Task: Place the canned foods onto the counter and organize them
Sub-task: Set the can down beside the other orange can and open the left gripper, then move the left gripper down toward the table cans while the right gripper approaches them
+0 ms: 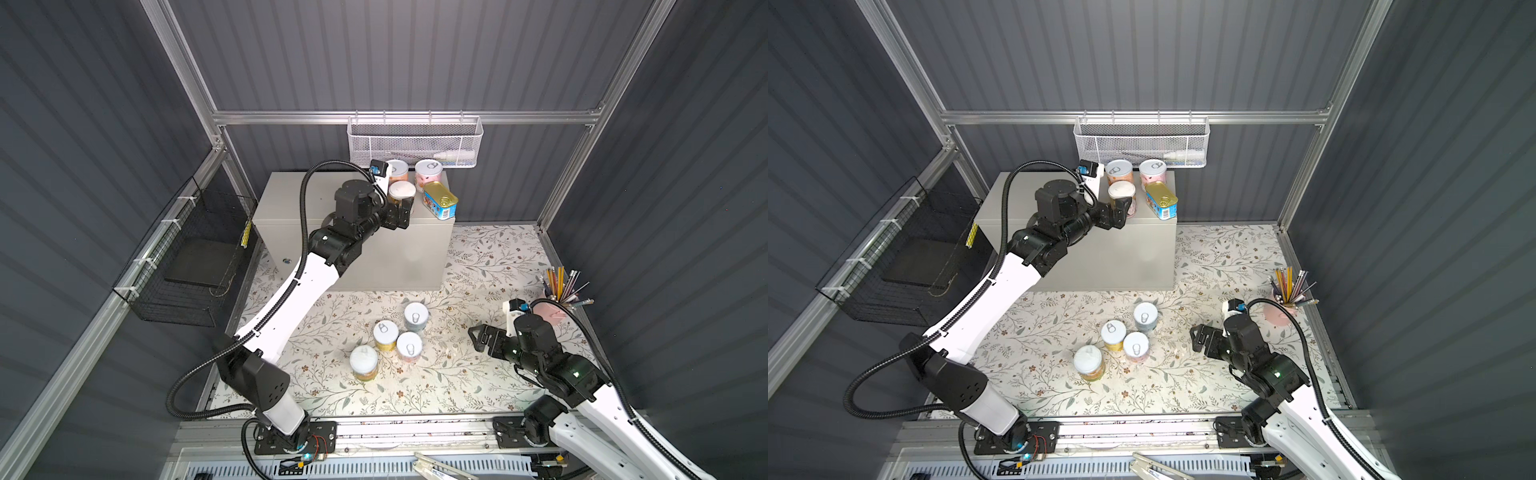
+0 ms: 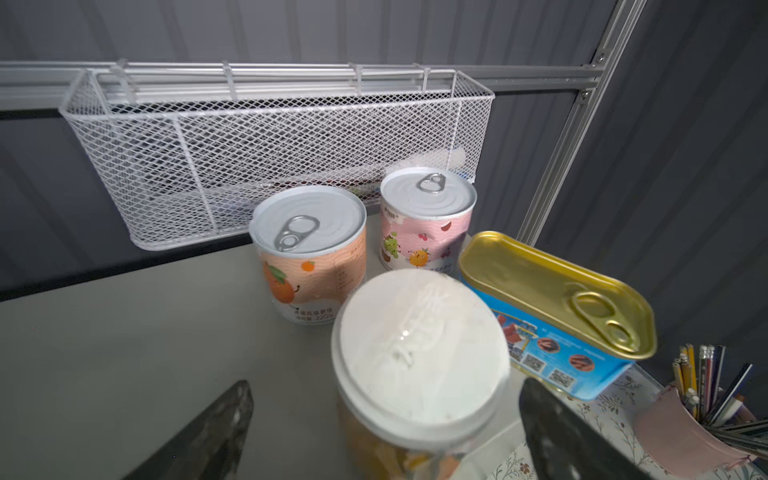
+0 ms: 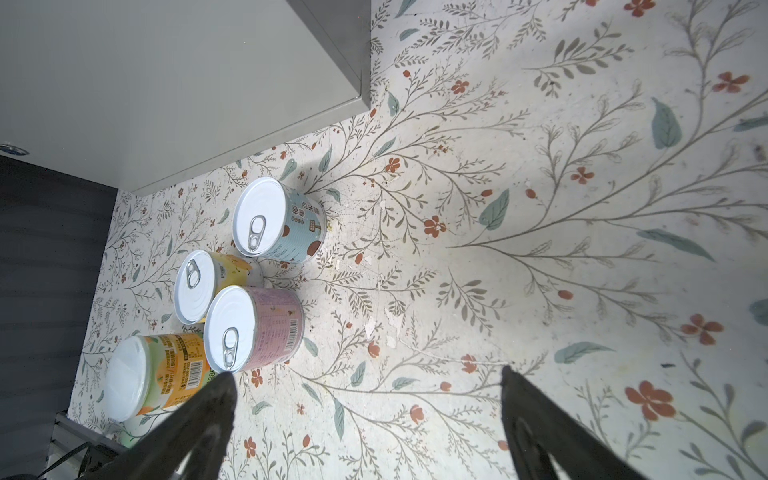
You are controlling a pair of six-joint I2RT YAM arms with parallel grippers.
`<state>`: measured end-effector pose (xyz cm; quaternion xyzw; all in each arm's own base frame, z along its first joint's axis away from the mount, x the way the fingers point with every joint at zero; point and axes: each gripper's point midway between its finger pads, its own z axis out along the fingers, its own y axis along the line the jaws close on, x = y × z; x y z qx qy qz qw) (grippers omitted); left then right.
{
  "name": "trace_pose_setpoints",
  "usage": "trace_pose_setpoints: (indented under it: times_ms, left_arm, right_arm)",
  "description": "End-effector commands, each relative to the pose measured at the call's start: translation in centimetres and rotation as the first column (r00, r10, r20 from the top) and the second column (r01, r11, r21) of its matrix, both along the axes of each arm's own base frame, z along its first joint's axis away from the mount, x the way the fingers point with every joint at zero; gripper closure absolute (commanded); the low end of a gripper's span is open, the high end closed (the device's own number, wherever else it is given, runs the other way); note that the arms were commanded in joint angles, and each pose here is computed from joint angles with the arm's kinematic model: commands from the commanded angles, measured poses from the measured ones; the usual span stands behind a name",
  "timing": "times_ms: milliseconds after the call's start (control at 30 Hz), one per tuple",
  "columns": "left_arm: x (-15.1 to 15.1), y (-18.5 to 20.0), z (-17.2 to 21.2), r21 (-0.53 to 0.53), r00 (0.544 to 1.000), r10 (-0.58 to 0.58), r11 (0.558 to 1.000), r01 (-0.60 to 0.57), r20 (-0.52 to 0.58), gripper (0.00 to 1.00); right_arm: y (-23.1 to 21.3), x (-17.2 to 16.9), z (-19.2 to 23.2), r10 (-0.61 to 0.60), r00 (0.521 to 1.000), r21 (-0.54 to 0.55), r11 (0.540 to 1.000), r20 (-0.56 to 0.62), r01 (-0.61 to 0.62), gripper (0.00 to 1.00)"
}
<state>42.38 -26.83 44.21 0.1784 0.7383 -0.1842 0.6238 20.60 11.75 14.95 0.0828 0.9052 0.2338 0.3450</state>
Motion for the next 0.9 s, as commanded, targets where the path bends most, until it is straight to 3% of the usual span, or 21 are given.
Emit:
trace_pose_setpoints:
  times_ms: [0, 367, 533, 867]
  left_arm:
    - [-1.0, 1.1, -0.1, 0.026, 1.0, 0.007, 1.0, -0.006, -0.012, 0.0]
    - [-5.9, 3.1, -3.4, 0.03, 0.993, -0.042, 0.999, 0.045, -0.106, 0.0]
    - [-8.6, 5.7, -5.9, 0.078, 0.985, 0.004, 0.997, 0.01, -0.17, 0.0]
    - [-11.5, 8.7, -14.5, 0.124, 0.938, 0.099, 0.99, -0.06, -0.332, 0.0]
  right_arm:
    - [0.0, 0.3, -0.3, -0.003, 1.0, -0.002, 1.0, 0.009, 0.003, 0.01]
    - [0.3, 0.4, 0.3, 0.036, 0.999, -0.024, 0.999, 0.029, -0.036, 0.01]
    - [-0.1, 0.6, 0.0, 0.027, 0.999, -0.05, 0.998, 0.027, -0.026, 0.01]
    - [1.0, 1.3, -0.1, 0.072, 0.997, -0.101, 0.992, -0.015, -0.073, 0.01]
